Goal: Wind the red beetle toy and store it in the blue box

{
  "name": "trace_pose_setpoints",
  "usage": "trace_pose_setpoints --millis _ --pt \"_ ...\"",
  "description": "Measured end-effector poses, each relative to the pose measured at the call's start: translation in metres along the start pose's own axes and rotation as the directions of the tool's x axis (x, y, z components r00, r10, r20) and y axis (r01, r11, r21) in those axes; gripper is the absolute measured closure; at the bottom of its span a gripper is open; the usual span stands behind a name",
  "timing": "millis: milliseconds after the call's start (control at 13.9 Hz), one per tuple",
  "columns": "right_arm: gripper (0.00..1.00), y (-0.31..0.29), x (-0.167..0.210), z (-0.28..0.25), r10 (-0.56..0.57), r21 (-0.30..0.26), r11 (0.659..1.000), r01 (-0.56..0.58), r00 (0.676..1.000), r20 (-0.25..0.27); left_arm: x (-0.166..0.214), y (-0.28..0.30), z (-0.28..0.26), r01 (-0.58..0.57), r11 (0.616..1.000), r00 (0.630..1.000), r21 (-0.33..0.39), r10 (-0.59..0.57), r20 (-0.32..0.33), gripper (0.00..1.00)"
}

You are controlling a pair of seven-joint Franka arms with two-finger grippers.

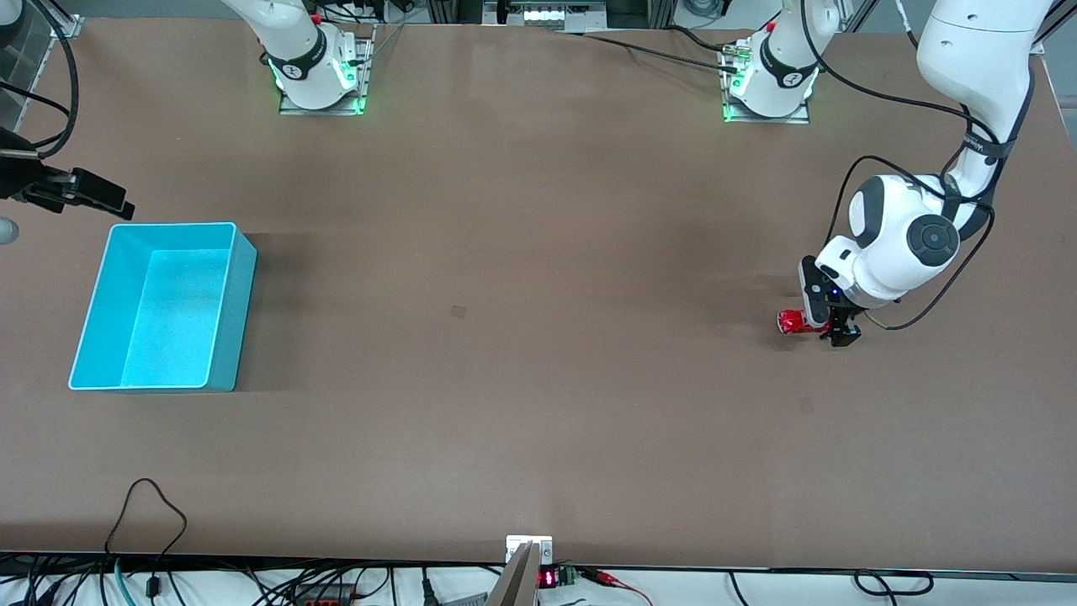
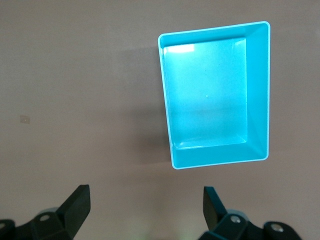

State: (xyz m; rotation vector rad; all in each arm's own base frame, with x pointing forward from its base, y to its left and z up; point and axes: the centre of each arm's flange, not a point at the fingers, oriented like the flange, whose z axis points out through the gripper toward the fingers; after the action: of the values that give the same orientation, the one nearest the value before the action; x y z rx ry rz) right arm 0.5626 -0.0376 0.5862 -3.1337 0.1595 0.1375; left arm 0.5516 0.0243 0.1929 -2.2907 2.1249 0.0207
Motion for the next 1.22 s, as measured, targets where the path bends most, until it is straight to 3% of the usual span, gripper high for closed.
trace_pose_setpoints --millis 574,933,1220 --pt "0.00 0.0006 0.0000 0.0000 0.001 0.000 1.000 -0.001 1.000 0.000 0.0008 0.0055 0.0047 -0.002 1.000 1.000 -0.013 0.002 0.000 0.03" --pt "0.00 0.0060 0.0002 0.0000 0.011 0.001 1.000 -0.011 1.000 0.000 0.0082 0.0064 0.0050 -0.015 1.000 1.000 -0.014 0.015 -0.005 0.14" --pt "0.00 0.0064 0.0002 0.0000 0.011 0.001 1.000 -0.011 1.000 0.000 0.0093 0.0068 0.0052 -0.016 1.000 1.000 -0.014 0.016 -0.006 0.16"
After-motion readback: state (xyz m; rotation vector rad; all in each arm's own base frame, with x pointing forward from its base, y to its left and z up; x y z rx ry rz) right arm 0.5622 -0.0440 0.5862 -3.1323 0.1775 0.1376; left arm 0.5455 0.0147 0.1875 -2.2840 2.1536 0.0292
